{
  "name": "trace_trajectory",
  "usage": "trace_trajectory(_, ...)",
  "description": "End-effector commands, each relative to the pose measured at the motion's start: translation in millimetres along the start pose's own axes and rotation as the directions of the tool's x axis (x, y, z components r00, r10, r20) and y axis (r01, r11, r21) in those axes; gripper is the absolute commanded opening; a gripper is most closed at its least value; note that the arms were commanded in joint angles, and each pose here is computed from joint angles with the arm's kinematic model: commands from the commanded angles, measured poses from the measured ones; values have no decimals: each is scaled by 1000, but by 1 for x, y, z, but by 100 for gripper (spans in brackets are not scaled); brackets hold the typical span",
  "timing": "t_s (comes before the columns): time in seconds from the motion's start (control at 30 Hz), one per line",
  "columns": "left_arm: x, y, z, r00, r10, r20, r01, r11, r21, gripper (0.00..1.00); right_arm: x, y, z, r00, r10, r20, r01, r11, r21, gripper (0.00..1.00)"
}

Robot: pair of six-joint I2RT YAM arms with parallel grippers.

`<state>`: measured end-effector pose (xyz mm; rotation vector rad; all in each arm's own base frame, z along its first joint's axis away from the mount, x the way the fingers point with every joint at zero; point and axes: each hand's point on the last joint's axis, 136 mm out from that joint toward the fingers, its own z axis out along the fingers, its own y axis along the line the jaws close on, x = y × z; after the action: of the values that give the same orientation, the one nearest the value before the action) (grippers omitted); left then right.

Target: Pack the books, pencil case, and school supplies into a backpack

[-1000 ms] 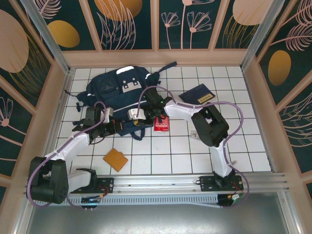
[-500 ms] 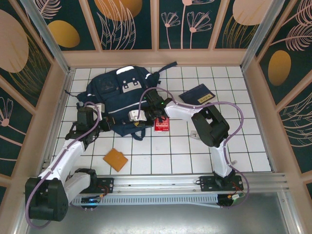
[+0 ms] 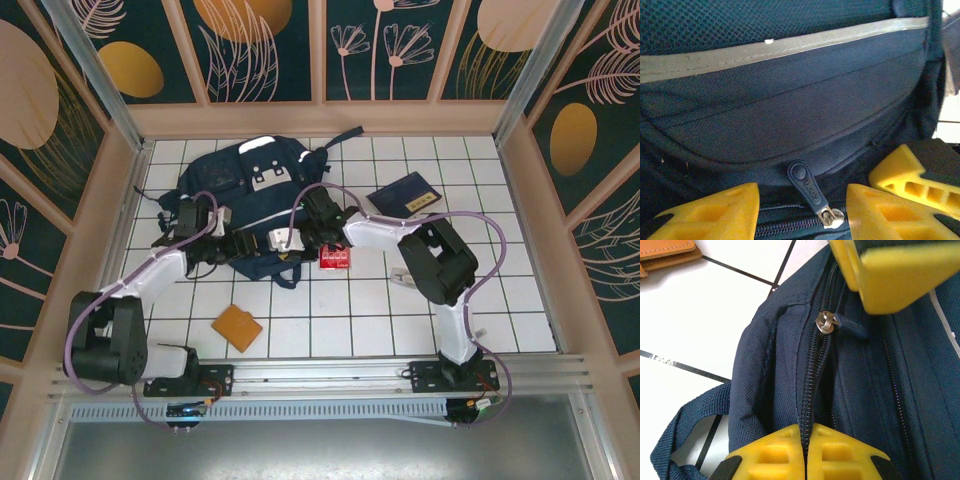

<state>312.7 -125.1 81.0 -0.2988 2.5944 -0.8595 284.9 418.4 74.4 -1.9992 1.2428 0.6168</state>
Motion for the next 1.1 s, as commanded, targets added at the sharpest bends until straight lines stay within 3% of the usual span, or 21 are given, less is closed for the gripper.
trace_trajectory(0.0, 10, 1, 7, 991, -118, -59, 115, 992, -49, 47, -12, 0, -8, 999, -32, 22, 31, 999, 30, 0)
trace_trajectory(0.13, 15, 7, 13, 987, -131, -90, 118, 984, -129, 47, -15, 1, -7, 999, -47, 23, 46, 998, 46, 0)
trace_trajectory(0.4, 49, 7, 25, 954, -222, -200, 214, 975, -64, 48, -17, 10, 2, 992, -122, 18, 119, 988, 98, 0)
trace_trajectory(0.57, 62, 28, 32, 944, -227, -240, 192, 968, -159, 47, -16, 16, 8, 985, -172, -5, 171, 979, 113, 0)
trace_trajectory(0.77, 49, 48, 37, 960, -217, -175, 170, 953, -252, 22, -14, 19, 7, 984, -177, -18, 178, 977, 118, 0)
trace_trajectory(0.83, 43, 48, 36, 968, -200, -154, 155, 953, -260, 10, -13, 20, 6, 984, -178, -22, 179, 976, 121, 0)
trace_trajectory(0.93, 30, 41, 29, 981, -164, -106, 134, 960, -246, 0, -7, 22, 6, 984, -173, -42, 177, 978, 114, 0)
trace_trajectory(1.07, 11, 38, 10, 992, -127, -4, 121, 956, -269, 0, -2, 23, 7, 984, -168, -67, 174, 978, 113, 0)
